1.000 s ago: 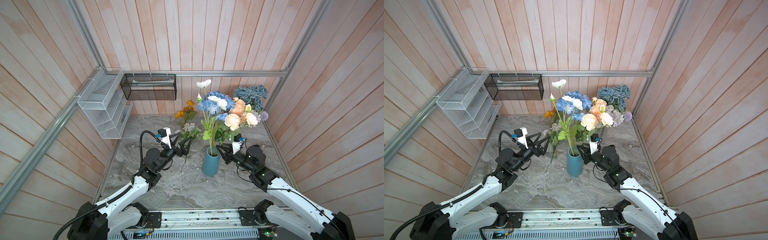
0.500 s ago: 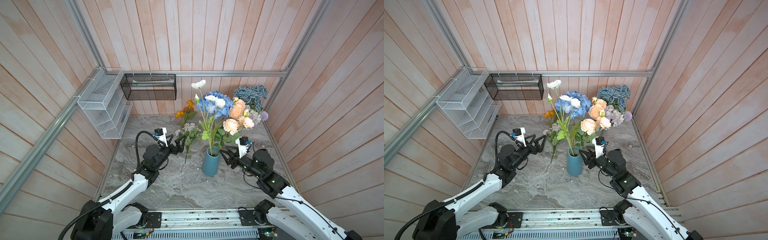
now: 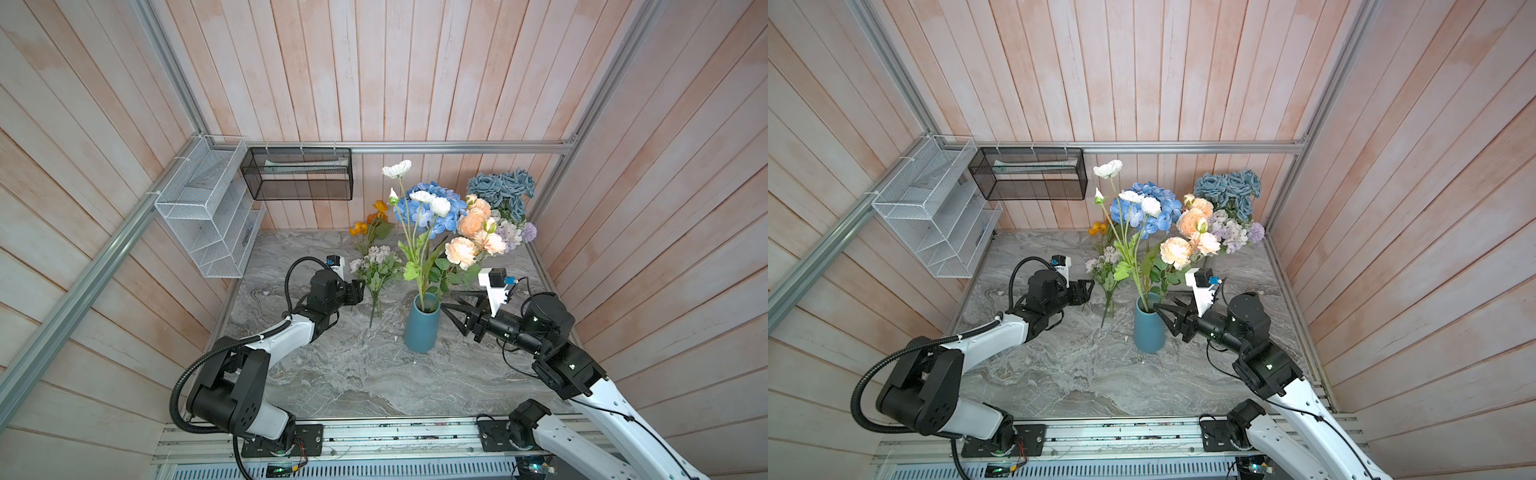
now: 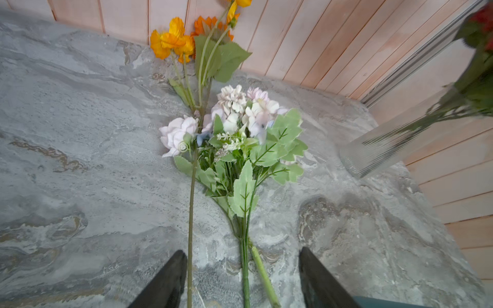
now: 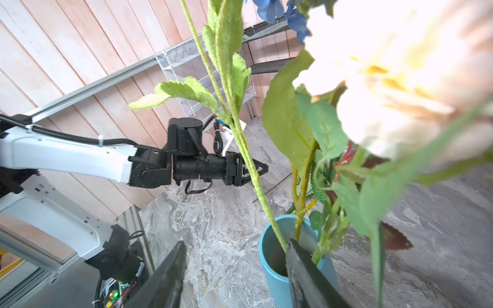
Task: Arrange the flowers into the vase
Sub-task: 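Lower the rose into the teal vase with right gripper while left gripper reaches out, then grasp the orange sunflower stem in the loose pile with left gripper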
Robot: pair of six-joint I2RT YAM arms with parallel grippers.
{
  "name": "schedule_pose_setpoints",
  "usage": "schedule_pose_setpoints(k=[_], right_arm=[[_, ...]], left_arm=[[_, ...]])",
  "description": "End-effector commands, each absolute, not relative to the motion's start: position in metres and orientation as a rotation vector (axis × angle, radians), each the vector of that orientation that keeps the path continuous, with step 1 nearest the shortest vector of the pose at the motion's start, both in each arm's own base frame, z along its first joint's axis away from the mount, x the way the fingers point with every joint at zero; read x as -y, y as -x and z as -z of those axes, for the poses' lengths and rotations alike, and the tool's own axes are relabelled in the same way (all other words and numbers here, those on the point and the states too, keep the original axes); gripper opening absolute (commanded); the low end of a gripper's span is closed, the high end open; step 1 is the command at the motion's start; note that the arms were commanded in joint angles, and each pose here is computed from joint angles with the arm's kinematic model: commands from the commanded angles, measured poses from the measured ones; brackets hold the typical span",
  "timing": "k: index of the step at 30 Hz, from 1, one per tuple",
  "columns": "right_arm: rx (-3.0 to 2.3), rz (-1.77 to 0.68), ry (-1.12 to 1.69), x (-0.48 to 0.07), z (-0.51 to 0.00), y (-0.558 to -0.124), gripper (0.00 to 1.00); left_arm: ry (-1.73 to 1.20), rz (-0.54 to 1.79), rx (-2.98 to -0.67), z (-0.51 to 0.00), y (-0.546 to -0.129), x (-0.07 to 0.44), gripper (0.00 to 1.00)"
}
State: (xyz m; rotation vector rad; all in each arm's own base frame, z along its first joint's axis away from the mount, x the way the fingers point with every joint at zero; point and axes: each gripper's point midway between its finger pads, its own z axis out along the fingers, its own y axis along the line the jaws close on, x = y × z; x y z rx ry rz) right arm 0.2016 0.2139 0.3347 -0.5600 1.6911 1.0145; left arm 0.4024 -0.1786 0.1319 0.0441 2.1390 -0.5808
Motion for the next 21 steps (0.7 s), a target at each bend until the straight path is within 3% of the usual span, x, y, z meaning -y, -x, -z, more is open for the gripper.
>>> schedule_pose_setpoints(k=[1, 7, 12, 21], right_arm=[[-1.616, -1.042, 0.584, -0.217, -0.357, -0.199, 0.6], [-1.56, -1.03, 0.604, -0.228, -0.362, -0.215, 0.6], [-1.54, -1.035, 0.617, -0.237, -0.361, -0.226, 0.6], [-1.538, -1.005, 0.612, -0.238, -0.358, -0.234, 0.6]], left_arm=[[-0.052, 0.499, -2.237, -0.106, -0.403, 0.172, 0.65], [-0.049, 0.41, -2.327, -0.076, -0.406, 0.164, 0.64], [-0.059, 0.374, -2.406, -0.052, -0.414, 0.166, 0.54], [-0.07, 0.425, -2.396, -0.055, -0.418, 0.176, 0.06]])
